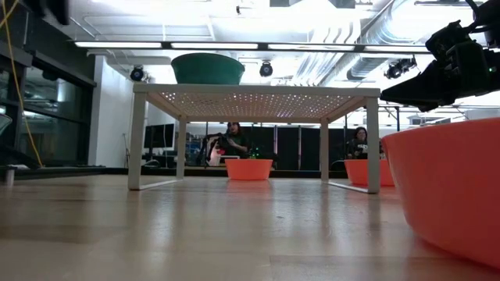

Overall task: Pick & Place Mini bowls
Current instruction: Stack the left white patterned bowl on the white patterned bowl on the shelf

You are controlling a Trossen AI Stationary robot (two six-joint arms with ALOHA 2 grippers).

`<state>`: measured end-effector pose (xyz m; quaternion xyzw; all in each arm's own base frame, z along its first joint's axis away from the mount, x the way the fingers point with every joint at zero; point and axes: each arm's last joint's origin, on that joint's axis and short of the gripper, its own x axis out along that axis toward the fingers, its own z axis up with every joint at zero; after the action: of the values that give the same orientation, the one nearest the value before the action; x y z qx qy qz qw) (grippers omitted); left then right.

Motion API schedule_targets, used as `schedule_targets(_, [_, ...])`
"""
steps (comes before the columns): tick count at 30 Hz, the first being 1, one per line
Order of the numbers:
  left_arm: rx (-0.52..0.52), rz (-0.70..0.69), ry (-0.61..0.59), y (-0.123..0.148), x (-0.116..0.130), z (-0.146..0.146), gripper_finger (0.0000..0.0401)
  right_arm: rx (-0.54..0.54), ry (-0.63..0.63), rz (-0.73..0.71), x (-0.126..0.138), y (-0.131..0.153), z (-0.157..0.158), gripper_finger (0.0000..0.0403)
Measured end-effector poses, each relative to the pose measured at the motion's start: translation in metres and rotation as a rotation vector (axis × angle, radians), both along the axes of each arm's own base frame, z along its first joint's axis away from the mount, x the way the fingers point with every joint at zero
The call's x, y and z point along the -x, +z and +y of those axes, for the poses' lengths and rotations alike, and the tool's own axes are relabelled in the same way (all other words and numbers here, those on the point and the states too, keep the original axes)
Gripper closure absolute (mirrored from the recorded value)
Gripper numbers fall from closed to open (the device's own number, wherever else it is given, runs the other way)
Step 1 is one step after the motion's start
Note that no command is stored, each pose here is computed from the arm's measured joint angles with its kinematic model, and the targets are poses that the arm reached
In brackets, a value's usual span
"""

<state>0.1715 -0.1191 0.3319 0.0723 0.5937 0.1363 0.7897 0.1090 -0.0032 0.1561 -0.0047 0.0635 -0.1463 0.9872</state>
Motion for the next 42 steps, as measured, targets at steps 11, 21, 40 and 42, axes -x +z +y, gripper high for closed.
schedule_targets(11, [0.125,0.003,0.003,-0.043,-0.002,-0.018,0.0219,0.000,0.000,0.000,0.000,0.000,0.000,0.0309])
schedule_targets(21, [0.250,-0.093,0.028,-0.055,-0.013,-0.028,0.0219,0.000,0.000,0.000,0.000,0.000,0.000,0.0309])
schedule_targets(40, [0.543,0.063,0.049,-0.100,-0.074,-0.040,0.0219,0.000,0.000,0.000,0.000,0.000,0.000,0.0309])
schedule_targets(42, [0.568,0.083,0.028,-0.106,-0.079,-0.043,0.0219,0.000,0.000,0.000,0.000,0.000,0.000,0.0309])
